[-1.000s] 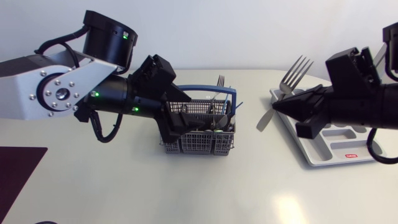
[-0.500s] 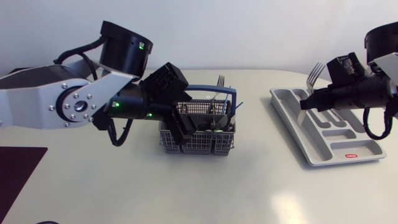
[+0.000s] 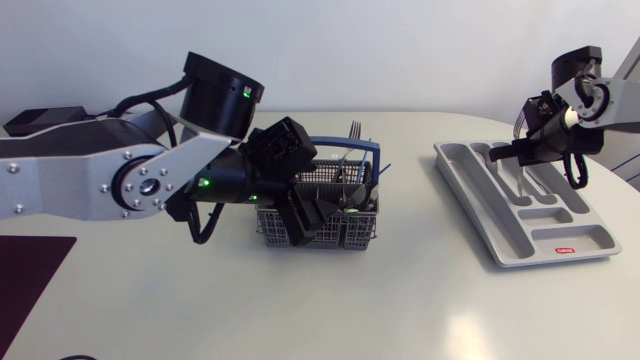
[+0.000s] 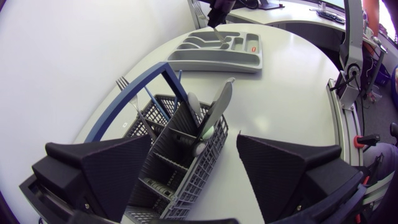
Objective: Sort the cutlery from the basket into the organizer compartments.
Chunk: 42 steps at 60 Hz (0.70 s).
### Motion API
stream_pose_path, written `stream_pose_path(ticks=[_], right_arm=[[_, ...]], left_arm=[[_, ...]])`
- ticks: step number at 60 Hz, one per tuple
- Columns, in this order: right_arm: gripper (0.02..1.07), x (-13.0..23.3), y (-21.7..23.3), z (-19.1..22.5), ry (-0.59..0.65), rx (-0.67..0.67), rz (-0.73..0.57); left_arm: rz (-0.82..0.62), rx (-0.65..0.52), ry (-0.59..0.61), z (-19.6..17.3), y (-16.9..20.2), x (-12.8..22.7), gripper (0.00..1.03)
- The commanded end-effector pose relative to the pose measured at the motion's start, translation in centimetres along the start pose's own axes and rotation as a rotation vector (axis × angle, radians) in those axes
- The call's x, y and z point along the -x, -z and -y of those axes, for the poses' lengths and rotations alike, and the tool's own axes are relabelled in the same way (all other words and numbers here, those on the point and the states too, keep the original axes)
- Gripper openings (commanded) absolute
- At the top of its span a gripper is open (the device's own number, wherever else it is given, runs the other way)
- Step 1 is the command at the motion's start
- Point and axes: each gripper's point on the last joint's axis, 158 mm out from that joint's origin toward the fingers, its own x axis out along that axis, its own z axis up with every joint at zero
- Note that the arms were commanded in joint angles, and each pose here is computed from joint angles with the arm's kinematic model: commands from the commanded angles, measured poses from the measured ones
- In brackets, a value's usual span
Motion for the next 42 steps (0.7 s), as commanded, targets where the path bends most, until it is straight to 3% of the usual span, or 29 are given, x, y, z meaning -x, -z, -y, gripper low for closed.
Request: stream_pose_path(ticks=[1, 24, 42], right_arm=[[0.08, -1.3, -1.4, 1.5, 0.046, -0.043, -0.006], [0.08, -7.5, -1.4, 4.8, 0.136, -0.089, -0.117], [0.08, -10.3, -0.2, 5.3, 0.149, -0.081, -0.167]], left_arm=[[-0.03, -0.019, 0.015, 0.8, 1.2, -0.8, 0.95], [-0.036, -0.046, 0.015, 1.8, 0.6, -1.0, 0.95], [-0.042, -0.048, 0.025, 2.3, 0.7, -1.2, 0.95]])
